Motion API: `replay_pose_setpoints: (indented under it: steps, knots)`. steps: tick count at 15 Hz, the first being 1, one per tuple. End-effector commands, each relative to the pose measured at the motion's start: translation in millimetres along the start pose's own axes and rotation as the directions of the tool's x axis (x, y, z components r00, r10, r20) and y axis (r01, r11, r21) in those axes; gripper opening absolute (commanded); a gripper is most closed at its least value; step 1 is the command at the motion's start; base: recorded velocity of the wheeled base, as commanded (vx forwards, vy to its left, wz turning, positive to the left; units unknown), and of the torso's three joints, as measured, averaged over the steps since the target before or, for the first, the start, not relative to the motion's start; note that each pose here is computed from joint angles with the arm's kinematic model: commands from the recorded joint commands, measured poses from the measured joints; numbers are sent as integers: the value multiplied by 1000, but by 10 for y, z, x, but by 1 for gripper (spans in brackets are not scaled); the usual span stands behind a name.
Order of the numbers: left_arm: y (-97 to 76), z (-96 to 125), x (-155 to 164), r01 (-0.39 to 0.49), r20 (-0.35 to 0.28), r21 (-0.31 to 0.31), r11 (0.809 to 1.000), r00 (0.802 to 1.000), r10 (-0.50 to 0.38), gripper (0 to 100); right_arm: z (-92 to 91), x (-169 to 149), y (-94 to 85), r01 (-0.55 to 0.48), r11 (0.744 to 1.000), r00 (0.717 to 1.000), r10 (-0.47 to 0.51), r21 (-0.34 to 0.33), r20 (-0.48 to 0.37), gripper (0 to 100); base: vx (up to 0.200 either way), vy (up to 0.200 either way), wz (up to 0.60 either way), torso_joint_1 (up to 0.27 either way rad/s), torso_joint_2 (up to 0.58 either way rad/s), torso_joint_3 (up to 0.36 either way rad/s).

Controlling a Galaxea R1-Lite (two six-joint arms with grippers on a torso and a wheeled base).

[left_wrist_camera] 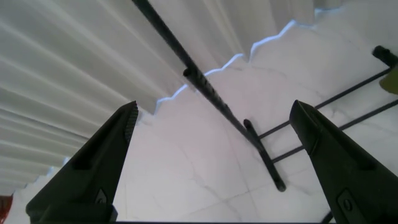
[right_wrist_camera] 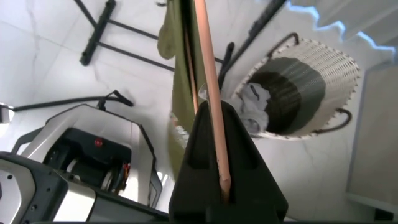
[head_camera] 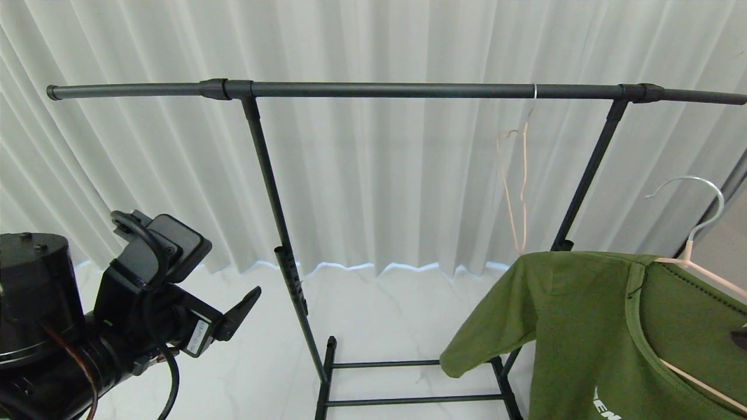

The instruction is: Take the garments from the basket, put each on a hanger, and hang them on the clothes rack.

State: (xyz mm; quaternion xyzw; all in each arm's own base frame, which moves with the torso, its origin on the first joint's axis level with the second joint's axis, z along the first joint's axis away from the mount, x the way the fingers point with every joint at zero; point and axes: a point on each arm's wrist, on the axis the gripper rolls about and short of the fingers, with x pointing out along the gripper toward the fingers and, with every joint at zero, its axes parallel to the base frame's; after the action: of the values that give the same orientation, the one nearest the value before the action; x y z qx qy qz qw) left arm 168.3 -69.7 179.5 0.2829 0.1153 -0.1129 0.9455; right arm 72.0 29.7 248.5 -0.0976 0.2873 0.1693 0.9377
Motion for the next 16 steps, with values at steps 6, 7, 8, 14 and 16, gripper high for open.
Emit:
replay_pose_setpoints:
  steps: [6,7,8,14,16]
  knots:
    - [-26,60,61,15,8,6,1000,1000,-15,100,160,124,9,-33,999,997,33,5,76,0,0,33,0,0,1,0]
    - [-31,62,59,18,9,7,1000,1000,-18,100,222,194,11,-34,999,994,33,7,103,0,0,0,0,0,0,0]
    - [-36,70,58,21,13,7,1000,1000,-21,100,303,263,12,-32,999,989,30,9,147,0,0,0,0,0,0,0]
    - [-56,138,44,32,41,9,999,999,-33,100,678,583,66,-65,997,947,50,37,317,0,100,0,0,0,4,3]
    - [-78,149,37,43,48,13,999,998,-44,100,722,607,88,-75,997,943,61,31,328,0,200,0,0,2,0,12]
